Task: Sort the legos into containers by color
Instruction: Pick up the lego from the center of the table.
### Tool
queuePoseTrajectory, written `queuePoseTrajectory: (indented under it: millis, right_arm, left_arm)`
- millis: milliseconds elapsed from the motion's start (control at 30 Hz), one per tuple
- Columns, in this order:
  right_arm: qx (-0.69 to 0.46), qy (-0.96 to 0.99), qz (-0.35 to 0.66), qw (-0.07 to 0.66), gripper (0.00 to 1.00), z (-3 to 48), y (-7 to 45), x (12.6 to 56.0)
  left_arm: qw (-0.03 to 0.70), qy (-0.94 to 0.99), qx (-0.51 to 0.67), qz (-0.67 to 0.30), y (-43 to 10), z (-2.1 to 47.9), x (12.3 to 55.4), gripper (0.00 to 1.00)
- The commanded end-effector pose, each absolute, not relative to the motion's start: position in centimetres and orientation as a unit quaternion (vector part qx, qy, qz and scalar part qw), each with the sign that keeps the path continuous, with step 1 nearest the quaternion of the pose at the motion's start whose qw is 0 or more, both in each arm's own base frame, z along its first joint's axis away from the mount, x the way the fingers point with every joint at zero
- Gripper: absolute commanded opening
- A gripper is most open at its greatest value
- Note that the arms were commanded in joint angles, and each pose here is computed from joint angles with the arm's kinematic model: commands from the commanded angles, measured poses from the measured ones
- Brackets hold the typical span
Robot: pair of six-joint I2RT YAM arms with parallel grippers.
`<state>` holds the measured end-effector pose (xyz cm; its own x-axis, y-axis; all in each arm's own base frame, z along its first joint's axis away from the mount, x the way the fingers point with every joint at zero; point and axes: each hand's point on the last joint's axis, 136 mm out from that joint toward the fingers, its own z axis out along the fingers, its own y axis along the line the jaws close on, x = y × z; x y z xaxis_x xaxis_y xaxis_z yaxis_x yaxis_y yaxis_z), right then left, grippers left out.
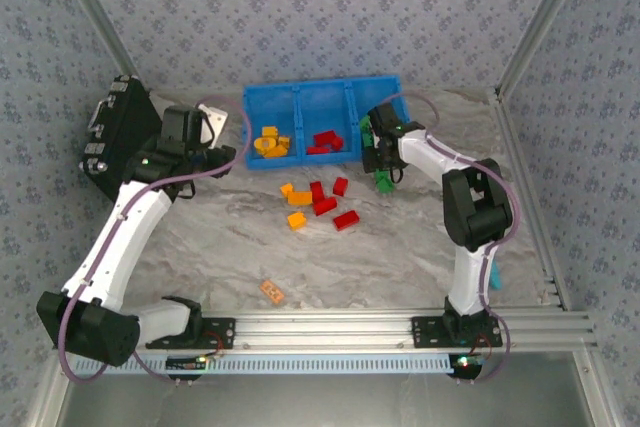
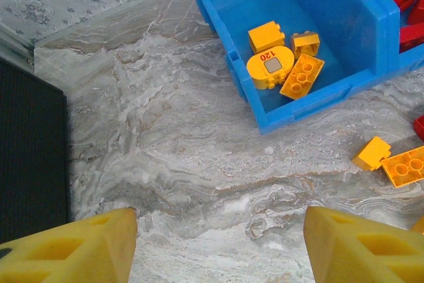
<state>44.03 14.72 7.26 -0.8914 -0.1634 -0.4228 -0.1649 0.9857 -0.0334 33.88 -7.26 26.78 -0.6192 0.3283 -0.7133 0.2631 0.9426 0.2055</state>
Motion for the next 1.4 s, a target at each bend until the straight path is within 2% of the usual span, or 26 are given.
queuePoseTrajectory:
  millis: [0,433,833,1100,1367]
  right_arm:
    - [-0.084,0.974,-0.010,0.209,0.61,6.9,14.3,44.5]
    - [-0.064,0.982,-0.020,0.178,0.57,4.3,13.8,44.5]
    - [-0.063,0.985,-0.022,0.161,0.36,3.4,13.7,44.3]
    - [-0.062,0.978,-0.017,0.198,0.32,8.9,13.4,43.6]
    - [-0.066,0.961,-0.001,0.269,0.31,16.4,14.3,45.4]
  left_arm:
    - [0.402,0.898,0.175,0.037,-7.4,27.0,33.6,0.67]
    - [0.397,0.900,0.177,0.038,-7.4,26.7,33.4,0.67]
    - [0.398,0.899,0.178,0.041,-7.3,26.6,33.3,0.67]
    - [0.400,0.898,0.179,0.039,-7.4,26.6,33.2,0.68]
    - [0.404,0.893,0.199,-0.022,-9.6,26.4,33.1,0.68]
